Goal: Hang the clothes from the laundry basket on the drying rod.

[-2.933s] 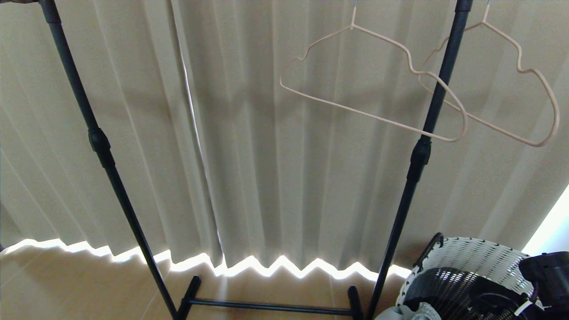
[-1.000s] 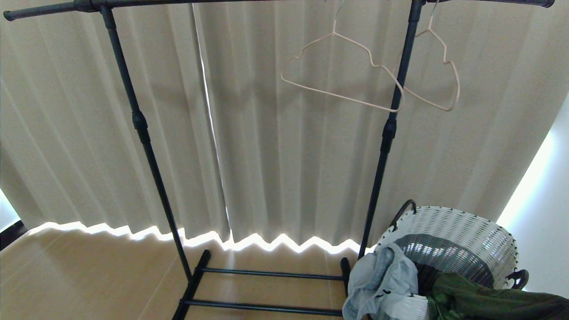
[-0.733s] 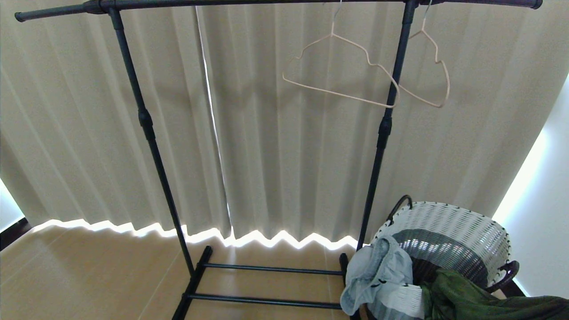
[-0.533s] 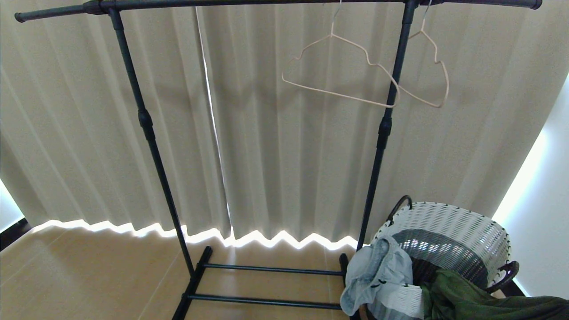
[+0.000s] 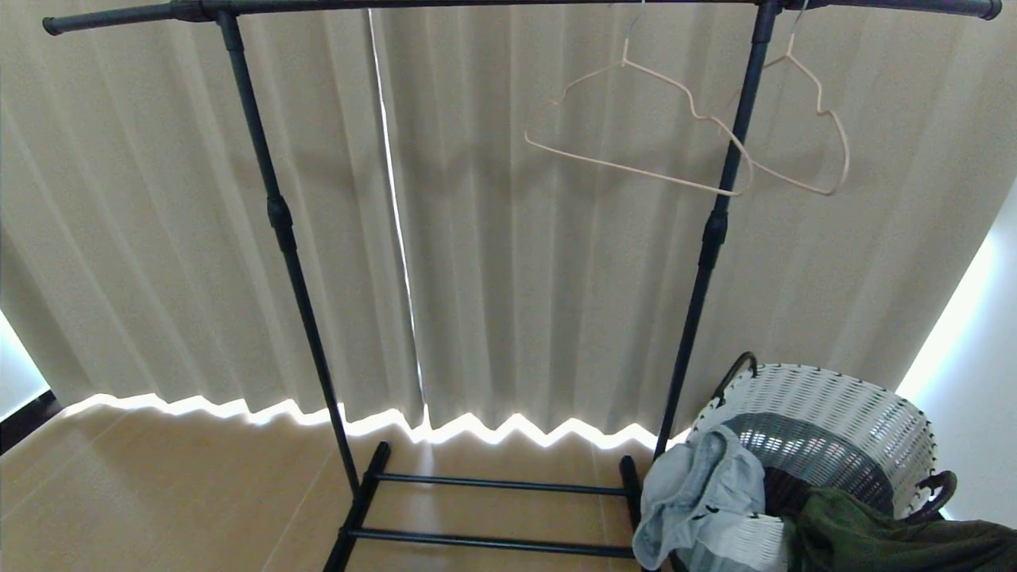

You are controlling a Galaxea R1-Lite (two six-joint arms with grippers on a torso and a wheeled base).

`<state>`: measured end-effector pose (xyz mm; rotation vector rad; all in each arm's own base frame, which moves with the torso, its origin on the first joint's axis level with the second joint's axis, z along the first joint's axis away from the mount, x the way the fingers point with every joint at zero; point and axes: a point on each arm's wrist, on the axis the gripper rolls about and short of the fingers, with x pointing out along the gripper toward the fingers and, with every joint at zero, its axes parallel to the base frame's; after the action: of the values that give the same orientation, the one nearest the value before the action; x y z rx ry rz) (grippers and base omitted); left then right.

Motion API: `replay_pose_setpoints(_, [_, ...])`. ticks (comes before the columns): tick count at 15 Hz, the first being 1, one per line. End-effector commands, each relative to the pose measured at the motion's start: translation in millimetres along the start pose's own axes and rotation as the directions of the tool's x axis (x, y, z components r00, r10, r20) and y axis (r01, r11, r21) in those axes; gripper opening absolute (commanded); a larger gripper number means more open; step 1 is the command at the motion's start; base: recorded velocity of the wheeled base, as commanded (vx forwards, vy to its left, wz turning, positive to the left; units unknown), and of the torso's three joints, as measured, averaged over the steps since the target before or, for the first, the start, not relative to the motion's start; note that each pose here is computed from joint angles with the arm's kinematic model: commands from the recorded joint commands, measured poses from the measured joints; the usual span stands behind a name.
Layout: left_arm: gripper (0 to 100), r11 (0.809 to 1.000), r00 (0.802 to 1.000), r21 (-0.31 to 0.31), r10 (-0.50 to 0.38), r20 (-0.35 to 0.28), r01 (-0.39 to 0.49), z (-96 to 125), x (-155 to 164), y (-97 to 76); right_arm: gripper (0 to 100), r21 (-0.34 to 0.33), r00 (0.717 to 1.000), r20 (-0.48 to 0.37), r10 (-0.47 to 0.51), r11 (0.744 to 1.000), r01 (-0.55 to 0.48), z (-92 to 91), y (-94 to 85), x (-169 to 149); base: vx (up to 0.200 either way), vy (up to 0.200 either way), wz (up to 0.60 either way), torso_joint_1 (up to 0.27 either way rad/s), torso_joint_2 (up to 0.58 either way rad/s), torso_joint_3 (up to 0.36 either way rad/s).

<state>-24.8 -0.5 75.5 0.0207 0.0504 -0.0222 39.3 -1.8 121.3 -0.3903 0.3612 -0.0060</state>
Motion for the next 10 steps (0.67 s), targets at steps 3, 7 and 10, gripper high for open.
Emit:
replay_pose_setpoints(3, [100,1.0,1.0,-0.004,0.005,0.001,-0.005,0.2,0.0,0.1,0,0.0,1.0,0.012,-0.002,1.0,0.002,4.1,-1.6,-0.4,0.0,0.0,0.0,0.0,0.0,0.0])
replay_pose_setpoints(7, [100,1.0,1.0,0.002,0.0,0.0,0.0,0.2,0.1,0.0,0,-0.001,0.999,0.025,0.029,1.0,-0.029,5.6,-1.3,0.0,0.0,0.0,0.0,0.0,0.0,0.0])
replay_pose_setpoints(10, [100,1.0,1.0,0.006,0.002,-0.002,-0.002,0.1,0.1,0.0,0,-0.002,0.998,0.041,0.056,0.998,-0.056,10.3,-2.4,0.4,0.0,0.0,0.0,0.0,0.0,0.0])
